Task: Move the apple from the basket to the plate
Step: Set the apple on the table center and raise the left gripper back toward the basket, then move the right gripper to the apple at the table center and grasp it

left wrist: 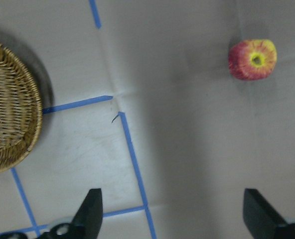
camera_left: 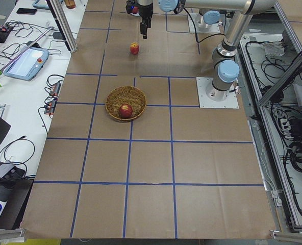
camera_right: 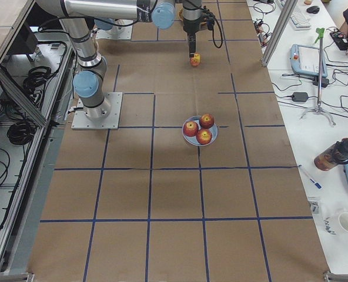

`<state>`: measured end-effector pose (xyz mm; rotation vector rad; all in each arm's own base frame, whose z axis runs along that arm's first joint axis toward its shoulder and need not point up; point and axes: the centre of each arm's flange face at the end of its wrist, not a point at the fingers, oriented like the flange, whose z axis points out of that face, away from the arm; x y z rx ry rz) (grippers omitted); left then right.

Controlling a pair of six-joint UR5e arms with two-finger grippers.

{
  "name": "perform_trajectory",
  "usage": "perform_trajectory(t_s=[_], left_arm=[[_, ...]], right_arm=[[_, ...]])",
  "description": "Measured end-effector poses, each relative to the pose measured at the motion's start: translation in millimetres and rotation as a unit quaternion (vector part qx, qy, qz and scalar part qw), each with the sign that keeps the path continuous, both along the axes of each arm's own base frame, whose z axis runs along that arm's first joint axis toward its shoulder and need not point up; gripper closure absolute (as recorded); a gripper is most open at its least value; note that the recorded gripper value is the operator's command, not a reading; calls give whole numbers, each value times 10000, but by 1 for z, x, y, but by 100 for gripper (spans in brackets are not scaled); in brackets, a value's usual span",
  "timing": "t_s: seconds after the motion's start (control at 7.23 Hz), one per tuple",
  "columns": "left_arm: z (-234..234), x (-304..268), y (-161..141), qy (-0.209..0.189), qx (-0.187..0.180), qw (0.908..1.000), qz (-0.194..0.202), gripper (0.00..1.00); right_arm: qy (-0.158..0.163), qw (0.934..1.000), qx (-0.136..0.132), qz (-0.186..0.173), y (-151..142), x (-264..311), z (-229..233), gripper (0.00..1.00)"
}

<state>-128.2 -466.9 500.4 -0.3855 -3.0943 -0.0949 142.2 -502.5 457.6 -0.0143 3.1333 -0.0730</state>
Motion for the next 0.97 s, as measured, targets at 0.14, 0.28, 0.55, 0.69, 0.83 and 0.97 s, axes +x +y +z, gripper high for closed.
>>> perform_trajectory(t_s=[0.14, 0.28, 0.55, 0.69, 0.83, 0.97], left_arm=[[9, 21, 8, -104, 19, 9999, -108, 2], [15, 38, 12, -193, 38, 9997, -173, 1], [18, 52, 16, -195, 68, 9996, -169, 1], [17, 53, 17, -180, 67, 9997, -159, 1], [17, 50, 17, -172, 62, 9997, -166, 1], [16, 46, 17, -150, 60, 9997, -189, 1]], right_arm=[[4, 10000, 52, -66, -5, 35, -18, 0], [3, 9999, 44, -144, -11, 79, -44, 0], [-36, 9995, 22, -315, -20, 164, -113, 0], [-56, 9995, 6, -324, -18, 196, -144, 0], [-67, 9995, -18, -309, -17, 219, -171, 0], [-60, 9995, -7, -305, -18, 231, -194, 0]])
